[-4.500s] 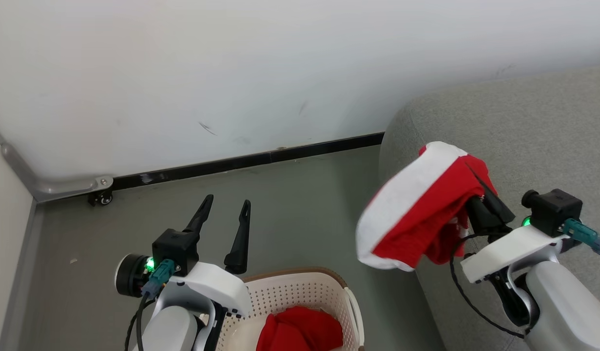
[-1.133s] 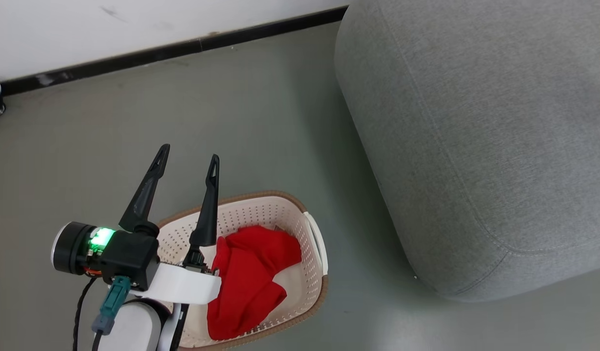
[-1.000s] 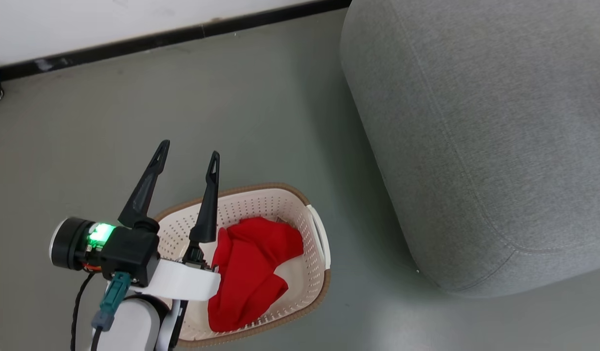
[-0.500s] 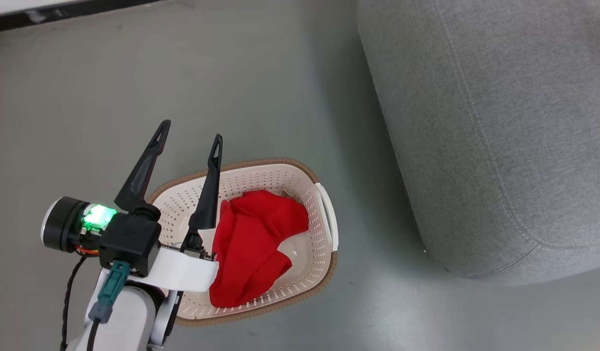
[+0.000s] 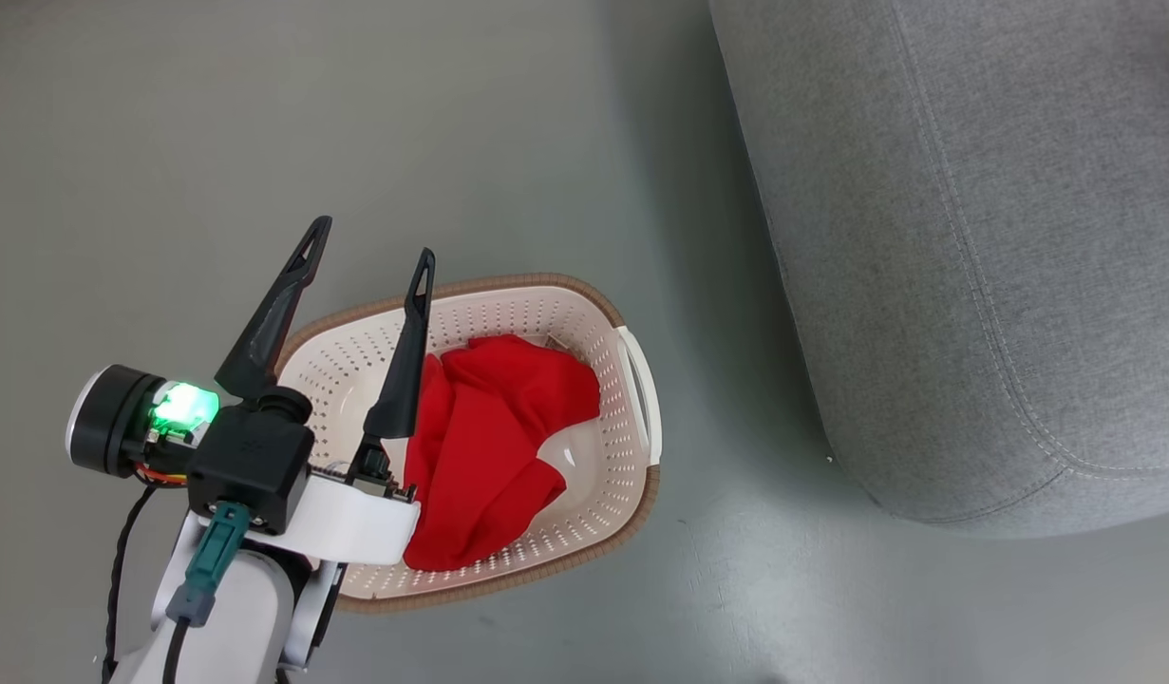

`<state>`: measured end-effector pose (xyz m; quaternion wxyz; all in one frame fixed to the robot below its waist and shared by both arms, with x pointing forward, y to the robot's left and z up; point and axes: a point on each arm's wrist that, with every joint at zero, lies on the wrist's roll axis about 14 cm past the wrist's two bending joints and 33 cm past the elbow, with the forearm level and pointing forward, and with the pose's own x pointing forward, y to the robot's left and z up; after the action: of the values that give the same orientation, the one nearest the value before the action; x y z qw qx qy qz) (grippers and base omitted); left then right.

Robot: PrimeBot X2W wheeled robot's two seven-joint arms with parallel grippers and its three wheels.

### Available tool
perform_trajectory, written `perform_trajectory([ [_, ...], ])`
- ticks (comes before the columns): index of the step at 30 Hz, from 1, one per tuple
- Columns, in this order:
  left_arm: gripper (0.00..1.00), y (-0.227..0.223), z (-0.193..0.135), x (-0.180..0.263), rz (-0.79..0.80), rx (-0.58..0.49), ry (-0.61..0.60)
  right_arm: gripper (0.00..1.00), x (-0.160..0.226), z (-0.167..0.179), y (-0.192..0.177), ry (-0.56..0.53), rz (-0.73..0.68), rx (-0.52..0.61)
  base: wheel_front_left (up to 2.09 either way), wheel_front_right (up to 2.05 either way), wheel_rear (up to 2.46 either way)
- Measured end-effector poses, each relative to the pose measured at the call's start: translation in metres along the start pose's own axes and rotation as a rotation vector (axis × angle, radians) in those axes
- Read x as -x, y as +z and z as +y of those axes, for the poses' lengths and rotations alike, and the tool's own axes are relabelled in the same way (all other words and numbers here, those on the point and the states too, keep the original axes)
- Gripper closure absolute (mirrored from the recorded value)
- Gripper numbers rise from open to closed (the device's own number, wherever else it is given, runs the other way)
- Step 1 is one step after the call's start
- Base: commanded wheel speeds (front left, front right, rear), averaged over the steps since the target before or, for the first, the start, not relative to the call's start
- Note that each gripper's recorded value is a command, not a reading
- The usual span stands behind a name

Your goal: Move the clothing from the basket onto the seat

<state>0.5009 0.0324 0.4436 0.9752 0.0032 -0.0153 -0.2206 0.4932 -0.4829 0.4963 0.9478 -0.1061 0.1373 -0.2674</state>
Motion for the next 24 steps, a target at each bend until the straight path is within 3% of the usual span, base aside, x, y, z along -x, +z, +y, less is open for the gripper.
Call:
perform_trajectory([
  [10,0.00,-0.017,0.003,-0.002,0.038,0.007,0.004,1.00,0.002,0.036,-0.064,0.048,0.164,-0.018,0.00,0.00,0.00],
  [16,0.00,-0.015,0.004,-0.008,0.017,0.010,0.006,1.00,0.007,0.052,-0.081,0.113,0.229,0.112,0.00,0.00,0.00],
  [21,0.00,-0.015,-0.001,-0.009,0.012,0.023,0.004,1.00,0.012,0.046,-0.088,0.111,0.263,0.136,0.00,0.00,0.00],
  [24,0.00,-0.013,-0.004,-0.010,0.005,0.037,0.007,0.59,0.015,0.044,-0.090,0.112,0.274,0.139,0.00,0.00,0.00],
])
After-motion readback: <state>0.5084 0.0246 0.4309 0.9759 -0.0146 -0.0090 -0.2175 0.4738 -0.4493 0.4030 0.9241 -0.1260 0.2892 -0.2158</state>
